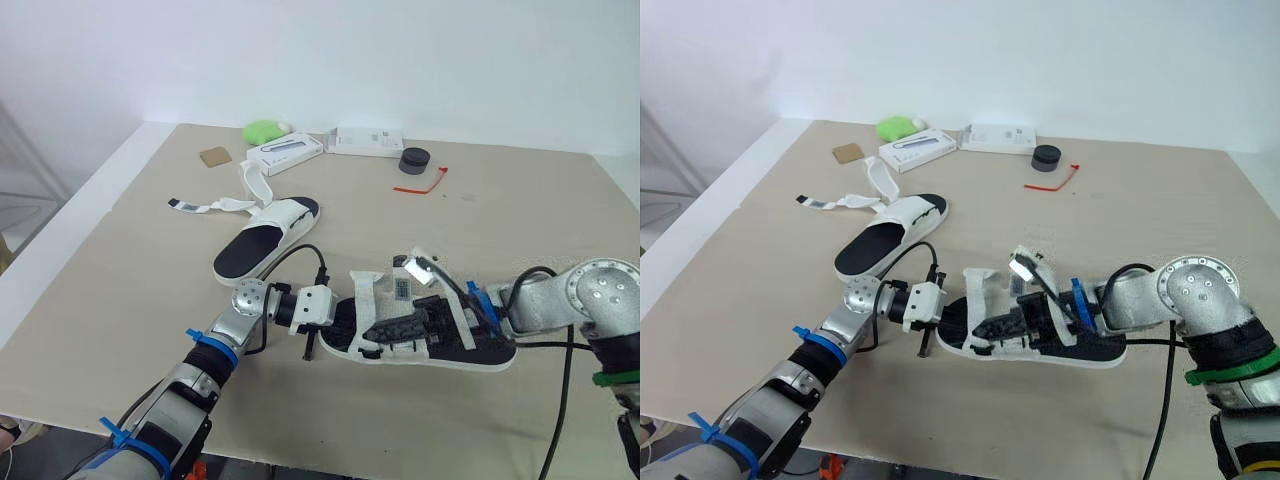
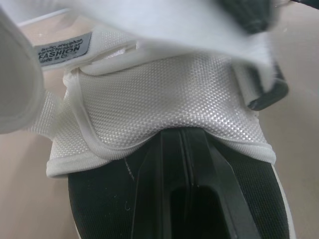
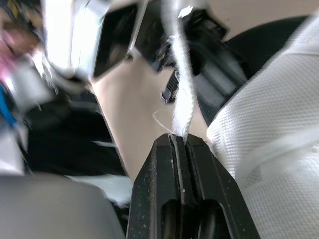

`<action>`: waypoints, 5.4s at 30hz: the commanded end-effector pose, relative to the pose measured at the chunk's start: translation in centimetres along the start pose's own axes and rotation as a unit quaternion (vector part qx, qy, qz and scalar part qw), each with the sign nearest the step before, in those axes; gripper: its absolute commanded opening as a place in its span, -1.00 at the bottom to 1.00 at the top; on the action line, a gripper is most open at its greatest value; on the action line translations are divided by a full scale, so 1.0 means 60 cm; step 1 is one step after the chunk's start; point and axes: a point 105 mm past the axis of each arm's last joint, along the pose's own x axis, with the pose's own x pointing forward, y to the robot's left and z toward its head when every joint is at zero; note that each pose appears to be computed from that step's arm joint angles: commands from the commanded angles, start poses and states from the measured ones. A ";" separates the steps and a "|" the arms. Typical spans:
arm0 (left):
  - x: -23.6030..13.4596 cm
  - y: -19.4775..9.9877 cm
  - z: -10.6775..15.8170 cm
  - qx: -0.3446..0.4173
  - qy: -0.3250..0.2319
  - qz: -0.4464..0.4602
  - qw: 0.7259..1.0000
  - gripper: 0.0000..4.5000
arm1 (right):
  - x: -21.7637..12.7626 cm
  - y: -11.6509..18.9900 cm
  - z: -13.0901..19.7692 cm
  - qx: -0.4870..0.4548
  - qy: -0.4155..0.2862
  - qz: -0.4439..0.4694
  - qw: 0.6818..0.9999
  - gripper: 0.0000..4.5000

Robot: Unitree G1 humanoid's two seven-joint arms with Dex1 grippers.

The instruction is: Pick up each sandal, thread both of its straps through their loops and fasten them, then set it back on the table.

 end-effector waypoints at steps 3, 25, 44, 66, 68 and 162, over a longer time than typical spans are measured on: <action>-0.011 -0.084 -0.105 -0.120 0.104 -0.057 0.986 -1.00 | 0.012 -0.024 -0.043 -0.088 0.067 -0.076 0.991 -0.94; -0.004 -0.082 -0.103 -0.120 0.100 -0.057 0.986 -1.00 | -0.008 -0.036 -0.030 -0.108 0.068 -0.052 0.990 0.17; -0.002 -0.082 -0.103 -0.120 0.099 -0.058 0.986 -1.00 | -0.070 0.021 -0.051 -0.142 -0.003 0.009 0.990 0.81; -0.002 -0.080 -0.105 -0.117 0.102 -0.057 0.986 -1.00 | -0.041 -0.008 0.037 -0.096 -0.054 -0.018 0.994 0.81; -0.003 -0.080 -0.105 -0.117 0.102 -0.056 0.986 -1.00 | -0.038 -0.006 0.038 -0.094 -0.051 -0.013 0.994 0.81; -0.002 -0.074 -0.100 -0.113 0.101 -0.055 0.987 -1.00 | 0.003 -0.018 -0.084 -0.186 -0.015 -0.028 0.982 0.70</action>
